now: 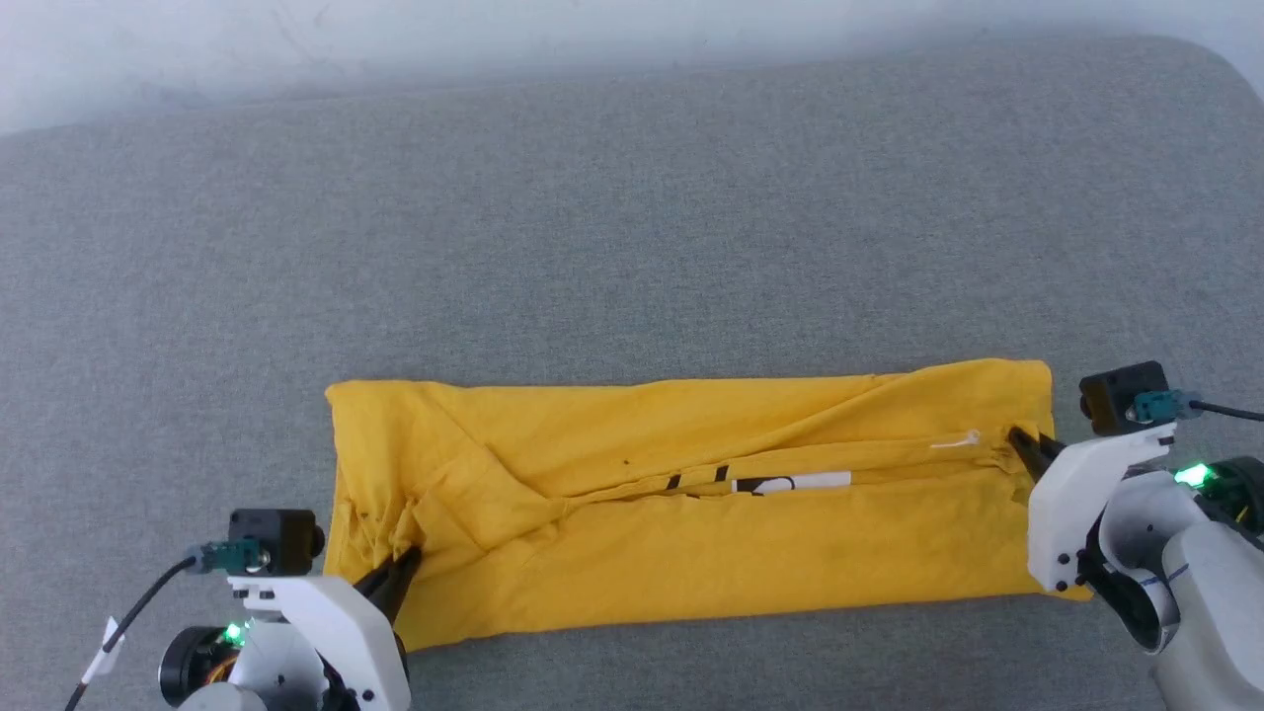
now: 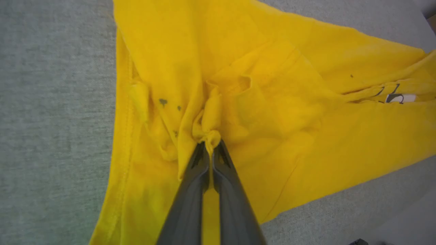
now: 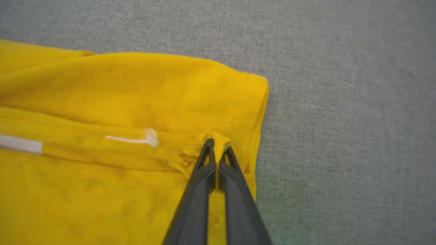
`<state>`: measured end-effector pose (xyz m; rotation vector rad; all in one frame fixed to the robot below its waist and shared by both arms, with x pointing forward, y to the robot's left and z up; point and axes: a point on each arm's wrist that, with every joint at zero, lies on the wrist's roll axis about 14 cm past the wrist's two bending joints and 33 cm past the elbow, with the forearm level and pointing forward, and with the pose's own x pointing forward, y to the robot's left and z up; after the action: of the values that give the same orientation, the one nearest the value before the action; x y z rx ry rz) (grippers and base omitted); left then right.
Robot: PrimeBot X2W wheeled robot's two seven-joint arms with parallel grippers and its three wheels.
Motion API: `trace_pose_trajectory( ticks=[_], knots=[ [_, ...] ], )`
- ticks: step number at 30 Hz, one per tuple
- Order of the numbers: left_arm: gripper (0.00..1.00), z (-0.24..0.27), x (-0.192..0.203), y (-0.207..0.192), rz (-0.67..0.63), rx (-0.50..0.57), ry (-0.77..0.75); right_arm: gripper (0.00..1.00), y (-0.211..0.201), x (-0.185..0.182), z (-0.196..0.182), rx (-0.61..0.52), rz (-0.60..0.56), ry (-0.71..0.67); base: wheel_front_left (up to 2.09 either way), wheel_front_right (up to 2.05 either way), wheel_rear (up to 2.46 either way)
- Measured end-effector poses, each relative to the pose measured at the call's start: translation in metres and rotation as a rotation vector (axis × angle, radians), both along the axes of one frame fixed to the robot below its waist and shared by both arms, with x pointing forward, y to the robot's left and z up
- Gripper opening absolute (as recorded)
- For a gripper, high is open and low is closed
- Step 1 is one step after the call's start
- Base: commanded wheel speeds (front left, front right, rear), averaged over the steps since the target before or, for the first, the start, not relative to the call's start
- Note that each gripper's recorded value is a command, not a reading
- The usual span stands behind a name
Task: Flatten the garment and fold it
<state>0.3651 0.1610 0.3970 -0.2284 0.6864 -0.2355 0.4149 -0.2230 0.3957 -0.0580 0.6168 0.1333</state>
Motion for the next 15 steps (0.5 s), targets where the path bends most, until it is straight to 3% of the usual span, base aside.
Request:
trace_pose_trajectory(
  ticks=[5,6,7,8,9,15],
  knots=[
    [0.0,-0.014,-0.005,0.0,-0.002,-0.004,0.03,0.01,0.001,-0.009,-0.019,-0.012,0.003,0.075,0.0,0.0,0.0],
    [0.0,-0.016,-0.005,0.0,-0.001,-0.007,0.03,0.25,0.0,-0.01,-0.022,-0.011,0.0,0.089,0.0,0.0,0.0],
    [0.19,-0.017,-0.005,0.0,0.008,-0.009,0.029,0.55,0.001,-0.01,-0.022,-0.009,-0.001,0.093,0.0,0.0,0.0],
    [0.69,-0.018,-0.004,0.0,0.014,-0.011,0.024,1.0,0.002,-0.01,-0.022,-0.007,-0.002,0.095,0.0,0.0,0.0],
    [1.0,-0.018,-0.003,0.0,0.018,-0.012,0.02,1.0,0.002,-0.01,-0.022,-0.001,-0.006,0.096,0.0,0.0,0.0],
    [1.0,-0.008,0.0,-0.01,0.046,-0.044,-0.053,1.0,0.005,-0.015,-0.017,0.065,-0.049,0.08,0.0,0.0,0.0]
  ],
)
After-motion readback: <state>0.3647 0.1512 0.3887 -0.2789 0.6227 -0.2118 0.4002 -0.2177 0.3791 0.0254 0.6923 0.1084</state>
